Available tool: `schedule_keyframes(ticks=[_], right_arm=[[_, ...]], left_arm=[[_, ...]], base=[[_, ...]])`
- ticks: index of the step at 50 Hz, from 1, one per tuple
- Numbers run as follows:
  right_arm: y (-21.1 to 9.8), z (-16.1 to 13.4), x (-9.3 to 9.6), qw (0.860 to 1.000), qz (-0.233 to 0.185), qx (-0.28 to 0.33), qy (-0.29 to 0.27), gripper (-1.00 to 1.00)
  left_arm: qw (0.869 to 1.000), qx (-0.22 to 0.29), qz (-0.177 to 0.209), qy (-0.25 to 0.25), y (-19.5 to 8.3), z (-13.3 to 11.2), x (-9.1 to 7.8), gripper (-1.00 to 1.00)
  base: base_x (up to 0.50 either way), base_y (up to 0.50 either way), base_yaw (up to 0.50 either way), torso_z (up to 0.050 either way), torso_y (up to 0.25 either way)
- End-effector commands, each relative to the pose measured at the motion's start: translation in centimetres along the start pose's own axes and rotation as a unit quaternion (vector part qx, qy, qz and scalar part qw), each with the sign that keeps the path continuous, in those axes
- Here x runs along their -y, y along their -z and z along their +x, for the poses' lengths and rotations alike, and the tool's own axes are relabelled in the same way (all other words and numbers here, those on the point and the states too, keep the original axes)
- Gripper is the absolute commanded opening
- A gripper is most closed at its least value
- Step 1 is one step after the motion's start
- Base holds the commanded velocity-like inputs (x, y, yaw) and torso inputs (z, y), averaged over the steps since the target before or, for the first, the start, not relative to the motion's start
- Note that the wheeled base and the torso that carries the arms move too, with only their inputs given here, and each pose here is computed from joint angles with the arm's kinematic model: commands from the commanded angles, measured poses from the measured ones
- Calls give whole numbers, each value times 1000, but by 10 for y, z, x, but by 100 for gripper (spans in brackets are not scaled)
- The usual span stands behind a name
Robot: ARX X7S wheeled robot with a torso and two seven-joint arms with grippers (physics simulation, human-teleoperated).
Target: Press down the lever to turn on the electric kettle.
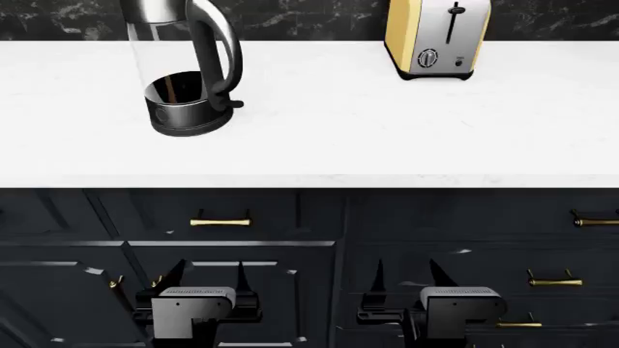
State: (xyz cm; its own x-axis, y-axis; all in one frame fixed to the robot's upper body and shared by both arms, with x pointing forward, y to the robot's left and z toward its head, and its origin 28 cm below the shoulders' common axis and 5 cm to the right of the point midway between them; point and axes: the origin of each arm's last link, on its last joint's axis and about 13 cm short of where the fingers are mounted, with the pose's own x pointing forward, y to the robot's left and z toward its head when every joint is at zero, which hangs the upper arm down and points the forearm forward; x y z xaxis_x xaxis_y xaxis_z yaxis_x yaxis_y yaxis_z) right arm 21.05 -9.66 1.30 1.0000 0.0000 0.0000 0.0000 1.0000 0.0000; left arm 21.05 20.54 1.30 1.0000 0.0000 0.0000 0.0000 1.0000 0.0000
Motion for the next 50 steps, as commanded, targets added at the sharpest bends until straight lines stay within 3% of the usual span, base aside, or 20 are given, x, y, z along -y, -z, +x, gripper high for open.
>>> schedule_keyframes(ticks=[1, 9, 20, 31, 38, 46, 50], right_arm=[[0, 0, -1, 1000, 0, -2, -7, 100], [-6, -6, -2, 999, -14, -14, -40, 100], [-11, -6, 0, 999, -25, 0, -23, 100], [-62, -19, 6, 997, 15, 68, -19, 100], [-94, -15, 10, 994, 20, 109, -11, 100], [-125, 2, 14, 994, 13, 107, -34, 100], [-142, 15, 16, 995, 10, 97, -36, 100]], left_arm=[[1000, -1, -1, -5, 0, 0, -1, 100], [1000, -4, -1, -15, 0, 0, -3, 100], [1000, -6, -8, -22, -4, 0, -3, 100], [998, 66, -2, -9, -56, -11, -4, 100], [991, 126, 38, -8, -103, -12, -7, 100], [994, 101, 13, 35, -146, 3, -17, 100], [996, 84, 0, 32, -159, 13, -26, 100]], base=[[0, 0, 0, 0, 0], [0, 0, 0, 0, 0], [0, 0, 0, 0, 0], [0, 0, 0, 0, 0], [0, 0, 0, 0, 0], [0, 0, 0, 0, 0], [0, 0, 0, 0, 0]])
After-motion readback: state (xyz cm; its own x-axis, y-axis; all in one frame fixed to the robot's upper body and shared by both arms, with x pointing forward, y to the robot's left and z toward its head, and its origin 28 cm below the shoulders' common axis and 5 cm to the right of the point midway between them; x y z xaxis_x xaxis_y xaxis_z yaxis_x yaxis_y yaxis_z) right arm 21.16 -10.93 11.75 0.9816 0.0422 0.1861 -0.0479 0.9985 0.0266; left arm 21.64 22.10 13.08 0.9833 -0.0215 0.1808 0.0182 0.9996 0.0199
